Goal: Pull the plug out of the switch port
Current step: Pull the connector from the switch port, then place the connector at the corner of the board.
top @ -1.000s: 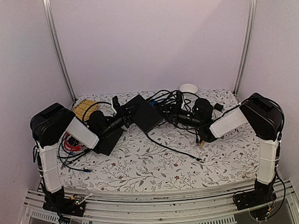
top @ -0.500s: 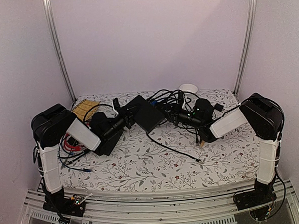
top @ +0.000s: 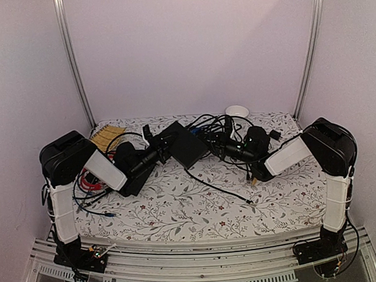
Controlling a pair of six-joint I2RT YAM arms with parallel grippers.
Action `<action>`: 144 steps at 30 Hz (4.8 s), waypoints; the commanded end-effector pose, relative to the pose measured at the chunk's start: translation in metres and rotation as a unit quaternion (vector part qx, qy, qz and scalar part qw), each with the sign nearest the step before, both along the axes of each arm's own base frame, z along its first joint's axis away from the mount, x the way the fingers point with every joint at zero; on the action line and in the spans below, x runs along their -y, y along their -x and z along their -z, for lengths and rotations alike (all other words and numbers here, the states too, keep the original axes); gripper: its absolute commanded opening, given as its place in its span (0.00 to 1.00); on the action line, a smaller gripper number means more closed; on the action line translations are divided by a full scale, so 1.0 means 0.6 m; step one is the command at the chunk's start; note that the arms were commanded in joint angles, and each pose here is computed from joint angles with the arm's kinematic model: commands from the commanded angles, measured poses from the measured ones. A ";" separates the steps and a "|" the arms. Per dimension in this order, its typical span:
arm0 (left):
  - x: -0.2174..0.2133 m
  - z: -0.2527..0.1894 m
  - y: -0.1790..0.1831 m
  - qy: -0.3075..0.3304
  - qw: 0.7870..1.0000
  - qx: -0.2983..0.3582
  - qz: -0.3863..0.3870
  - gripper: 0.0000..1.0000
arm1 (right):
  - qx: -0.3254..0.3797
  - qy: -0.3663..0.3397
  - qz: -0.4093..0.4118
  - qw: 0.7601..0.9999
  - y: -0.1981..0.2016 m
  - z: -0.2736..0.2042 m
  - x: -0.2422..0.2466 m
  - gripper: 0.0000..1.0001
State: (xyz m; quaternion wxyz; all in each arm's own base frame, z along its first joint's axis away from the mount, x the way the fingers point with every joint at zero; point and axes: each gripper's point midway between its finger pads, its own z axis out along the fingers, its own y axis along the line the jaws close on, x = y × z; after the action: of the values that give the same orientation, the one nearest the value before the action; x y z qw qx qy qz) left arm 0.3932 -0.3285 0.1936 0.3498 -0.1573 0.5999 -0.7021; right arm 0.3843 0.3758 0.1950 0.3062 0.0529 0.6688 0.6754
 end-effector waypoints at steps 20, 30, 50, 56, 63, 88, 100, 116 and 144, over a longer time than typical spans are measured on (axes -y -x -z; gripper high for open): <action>-0.081 -0.121 0.036 0.101 0.987 0.119 -0.050 0.00 | 0.009 -0.057 0.299 0.952 -0.088 -0.033 0.203 0.02; -0.094 -0.106 0.033 0.113 0.985 0.088 -0.095 0.00 | -0.006 -0.036 0.323 0.946 -0.090 -0.005 0.200 0.02; -0.099 -0.157 0.029 0.134 0.984 0.118 -0.013 0.00 | 0.061 0.000 0.219 0.974 -0.092 -0.026 0.180 0.02; -0.103 -0.183 0.036 0.157 0.980 0.120 -0.014 0.00 | 0.051 -0.002 0.228 0.972 -0.086 -0.015 0.182 0.02; -0.093 -0.190 0.042 0.176 0.977 0.114 -0.036 0.00 | 0.033 -0.003 0.250 0.968 -0.080 -0.007 0.162 0.02; -0.057 -0.177 0.031 0.193 0.974 0.099 -0.065 0.00 | 0.016 0.006 0.284 0.959 -0.061 -0.016 0.161 0.02; -0.101 -0.163 0.031 0.149 0.977 0.113 -0.099 0.00 | 0.012 0.080 0.163 0.983 0.010 -0.049 0.166 0.02; -0.128 -0.140 0.016 0.131 0.980 0.107 -0.101 0.00 | -0.016 0.145 0.251 0.957 -0.044 -0.038 0.328 0.02; -0.134 -0.176 0.023 0.108 0.979 0.161 -0.066 0.00 | -0.188 0.137 0.206 0.950 -0.129 0.174 0.354 0.50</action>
State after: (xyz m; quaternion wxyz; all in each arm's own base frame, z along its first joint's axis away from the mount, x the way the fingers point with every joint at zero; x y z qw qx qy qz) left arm 0.4085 -0.2609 0.2023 0.4023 -0.2098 0.5817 -0.6751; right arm 0.4706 0.1642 0.0743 0.3046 0.2774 0.7829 0.4662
